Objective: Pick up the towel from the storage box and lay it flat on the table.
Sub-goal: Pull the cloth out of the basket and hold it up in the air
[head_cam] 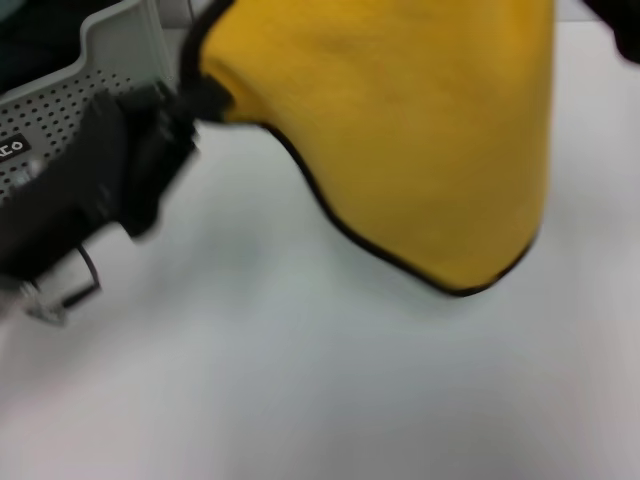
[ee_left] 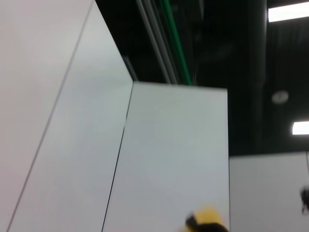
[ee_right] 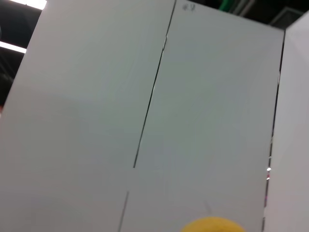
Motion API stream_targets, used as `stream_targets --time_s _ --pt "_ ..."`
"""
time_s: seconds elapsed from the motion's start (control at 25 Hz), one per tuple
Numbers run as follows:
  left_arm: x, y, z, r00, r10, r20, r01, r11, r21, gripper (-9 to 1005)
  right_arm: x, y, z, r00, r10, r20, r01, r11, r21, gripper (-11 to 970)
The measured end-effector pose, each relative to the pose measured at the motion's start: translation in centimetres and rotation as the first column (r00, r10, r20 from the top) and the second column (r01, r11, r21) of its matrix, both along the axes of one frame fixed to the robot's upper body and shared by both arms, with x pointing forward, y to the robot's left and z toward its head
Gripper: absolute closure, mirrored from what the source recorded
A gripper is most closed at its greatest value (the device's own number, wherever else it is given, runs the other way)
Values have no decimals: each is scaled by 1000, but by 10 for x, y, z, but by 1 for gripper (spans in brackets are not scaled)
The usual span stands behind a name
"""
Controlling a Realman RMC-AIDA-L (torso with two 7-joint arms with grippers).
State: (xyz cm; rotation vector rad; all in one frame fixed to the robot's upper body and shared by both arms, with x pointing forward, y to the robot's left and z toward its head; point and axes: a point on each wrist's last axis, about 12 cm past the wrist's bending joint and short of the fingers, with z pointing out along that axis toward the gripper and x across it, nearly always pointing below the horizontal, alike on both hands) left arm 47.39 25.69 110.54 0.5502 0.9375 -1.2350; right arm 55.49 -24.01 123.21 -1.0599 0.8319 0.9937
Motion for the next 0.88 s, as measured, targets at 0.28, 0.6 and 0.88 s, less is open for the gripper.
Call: stream_targets --time_s 0.28,0.6,0.88 --pt "26 12 57 991 -101 91 108 992 -68 981 -19 13 -51 992 70 -108 -74 997 -38 913" --pt "42 11 112 947 -264 185 268 963 1 980 -50 21 -86 975 147 -169 -163 983 -83 674" --pt "43 11 129 923 -317 220 307 948 79 980 -54 13 -88 972 154 -178 -170 983 -74 421"
